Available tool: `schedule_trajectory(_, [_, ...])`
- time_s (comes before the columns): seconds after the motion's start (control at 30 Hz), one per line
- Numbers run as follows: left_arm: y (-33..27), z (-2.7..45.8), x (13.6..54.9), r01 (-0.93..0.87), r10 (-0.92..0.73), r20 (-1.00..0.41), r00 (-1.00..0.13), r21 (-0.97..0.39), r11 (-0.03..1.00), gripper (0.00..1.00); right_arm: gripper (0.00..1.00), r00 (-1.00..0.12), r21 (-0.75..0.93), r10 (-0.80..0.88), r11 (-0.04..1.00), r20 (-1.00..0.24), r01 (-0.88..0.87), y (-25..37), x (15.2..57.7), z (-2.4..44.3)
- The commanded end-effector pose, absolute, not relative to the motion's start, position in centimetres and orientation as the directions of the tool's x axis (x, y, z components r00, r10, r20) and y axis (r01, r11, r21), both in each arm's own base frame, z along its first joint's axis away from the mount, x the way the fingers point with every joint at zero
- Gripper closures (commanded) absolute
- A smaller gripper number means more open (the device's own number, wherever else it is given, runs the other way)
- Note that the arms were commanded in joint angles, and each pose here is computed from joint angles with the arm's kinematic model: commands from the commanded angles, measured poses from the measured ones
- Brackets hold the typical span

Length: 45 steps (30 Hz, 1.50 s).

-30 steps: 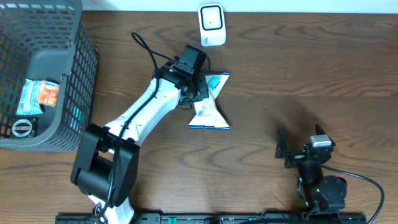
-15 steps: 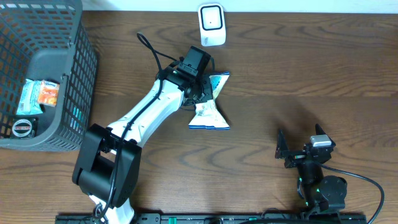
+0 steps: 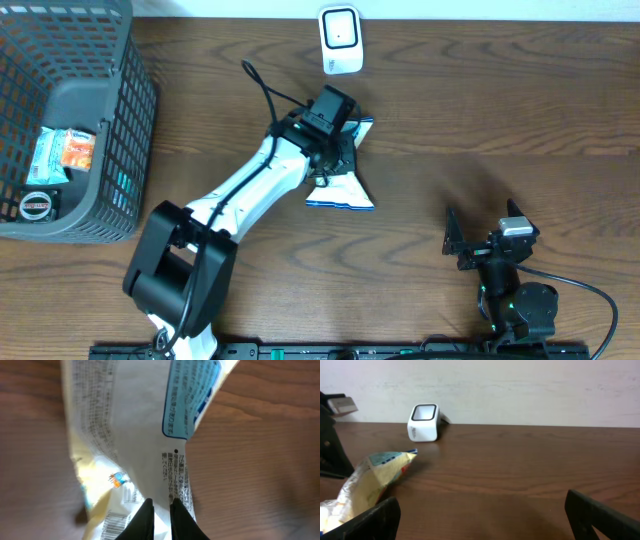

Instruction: Scan the item barcode

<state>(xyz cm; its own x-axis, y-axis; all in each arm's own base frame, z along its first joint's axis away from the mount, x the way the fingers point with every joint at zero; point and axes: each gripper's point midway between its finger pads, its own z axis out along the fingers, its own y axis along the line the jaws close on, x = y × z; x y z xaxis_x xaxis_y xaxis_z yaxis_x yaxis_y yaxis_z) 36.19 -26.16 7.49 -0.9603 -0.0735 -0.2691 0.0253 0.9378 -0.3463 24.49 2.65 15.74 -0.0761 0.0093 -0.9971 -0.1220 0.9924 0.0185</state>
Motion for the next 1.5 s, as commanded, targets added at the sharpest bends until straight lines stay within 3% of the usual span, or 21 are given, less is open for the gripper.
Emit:
schedule_trajectory(0.0, [-26.2, 4.5, 36.0, 0.059, -0.02, -0.246, -0.969, -0.312, 0.948, 0.87, 0.01, -0.076, 0.025, 0.015, 0.992, -0.997, -0.127, 2.8, 24.5, 15.7])
schedule_trajectory(0.3, [-25.7, -0.3, 38.6, 0.049, -0.031, -0.256, -0.966, -0.302, 0.952, 0.87, 0.01, -0.077, 0.025, 0.015, 0.992, -0.997, -0.127, 2.8, 24.5, 15.7])
schedule_trajectory(0.63, [-24.1, 5.9, 42.4, 0.03, -0.118, -0.366, -0.923, -0.375, 0.927, 0.87, 0.01, -0.077, 0.025, 0.015, 0.992, -0.997, -0.127, 2.8, 24.5, 15.7])
schedule_trajectory(0.8, [-23.8, 12.2, 42.7, 0.113, -0.104, -0.484, -0.869, -0.398, 0.91, 0.73, 0.01, -0.077, 0.025, 0.015, 0.992, -0.997, -0.127, 2.8, 24.5, 15.7])
schedule_trajectory(1.07, [-22.7, 20.6, 41.1, 0.232, -0.064, -0.628, -0.776, -0.377, 0.897, 0.38, 0.01, -0.077, 0.025, 0.015, 0.992, -0.997, -0.127, 2.8, 24.5, 15.7])
schedule_trajectory(1.2, [-21.5, 21.9, 40.5, 0.21, -0.071, -0.646, -0.76, -0.348, 0.914, 0.29, 0.01, -0.077, 0.025, 0.015, 0.992, -0.997, -0.127, 2.8, 24.5, 15.7])
schedule_trajectory(1.47, [-19.6, 20.6, 40.0, 0.157, -0.042, -0.629, -0.776, -0.257, 0.954, 0.26, 0.01, -0.077, 0.025, 0.015, 0.992, -0.997, -0.127, 2.8, 24.5, 15.7])
